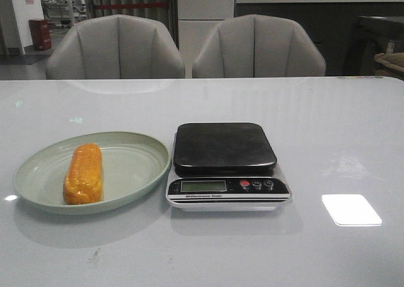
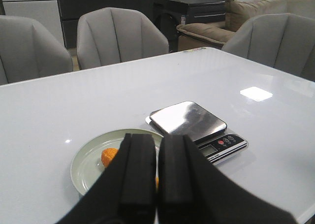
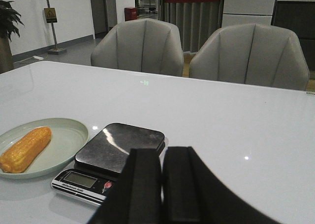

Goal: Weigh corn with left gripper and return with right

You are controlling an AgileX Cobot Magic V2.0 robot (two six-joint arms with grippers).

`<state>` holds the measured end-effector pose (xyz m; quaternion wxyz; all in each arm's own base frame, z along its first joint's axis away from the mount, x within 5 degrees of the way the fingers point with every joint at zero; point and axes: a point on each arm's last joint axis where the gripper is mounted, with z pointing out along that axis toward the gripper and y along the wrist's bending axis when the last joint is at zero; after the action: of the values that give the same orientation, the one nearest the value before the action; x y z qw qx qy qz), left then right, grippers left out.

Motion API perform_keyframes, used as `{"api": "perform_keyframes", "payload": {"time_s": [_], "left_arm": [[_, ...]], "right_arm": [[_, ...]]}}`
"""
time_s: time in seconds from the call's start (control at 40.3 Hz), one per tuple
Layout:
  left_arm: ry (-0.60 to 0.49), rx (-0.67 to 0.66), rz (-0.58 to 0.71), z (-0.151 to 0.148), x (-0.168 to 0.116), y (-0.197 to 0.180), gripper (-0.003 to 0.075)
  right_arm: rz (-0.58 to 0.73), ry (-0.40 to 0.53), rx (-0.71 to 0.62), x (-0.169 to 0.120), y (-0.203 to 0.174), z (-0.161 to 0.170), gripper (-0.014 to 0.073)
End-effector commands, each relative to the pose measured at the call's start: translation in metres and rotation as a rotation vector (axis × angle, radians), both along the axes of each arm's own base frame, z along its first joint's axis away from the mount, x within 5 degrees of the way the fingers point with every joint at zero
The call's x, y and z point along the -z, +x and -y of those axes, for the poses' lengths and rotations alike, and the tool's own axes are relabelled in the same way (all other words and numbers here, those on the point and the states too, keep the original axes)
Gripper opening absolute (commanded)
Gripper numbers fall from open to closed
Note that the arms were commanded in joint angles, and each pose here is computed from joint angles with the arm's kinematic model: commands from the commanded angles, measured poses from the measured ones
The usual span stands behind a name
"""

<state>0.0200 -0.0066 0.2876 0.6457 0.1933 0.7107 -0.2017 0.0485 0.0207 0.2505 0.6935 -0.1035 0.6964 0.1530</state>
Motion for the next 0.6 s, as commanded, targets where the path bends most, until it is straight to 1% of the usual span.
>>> {"api": "perform_keyframes", "payload": {"time_s": [0.0, 0.422, 0.521, 0.57], "left_arm": [[-0.050, 0.005, 0.076, 0.000, -0.014, -0.001, 0.0132], [-0.045, 0.002, 0.070, 0.001, -0.012, 0.000, 0.0132], [-0.035, -0.044, 0.057, 0.002, -0.006, 0.003, 0.0132], [-0.043, -0.091, 0.071, 0.002, -0.004, 0.005, 0.0132]], "right_arm": [[0.083, 0.012, 0.024, -0.014, 0.000, 0.002, 0.0165], [0.083, 0.012, 0.024, -0.014, 0.000, 0.002, 0.0165], [0.083, 0.012, 0.024, -0.014, 0.000, 0.002, 0.0165], [0.083, 0.012, 0.024, -0.014, 0.000, 0.002, 0.0165]]}}
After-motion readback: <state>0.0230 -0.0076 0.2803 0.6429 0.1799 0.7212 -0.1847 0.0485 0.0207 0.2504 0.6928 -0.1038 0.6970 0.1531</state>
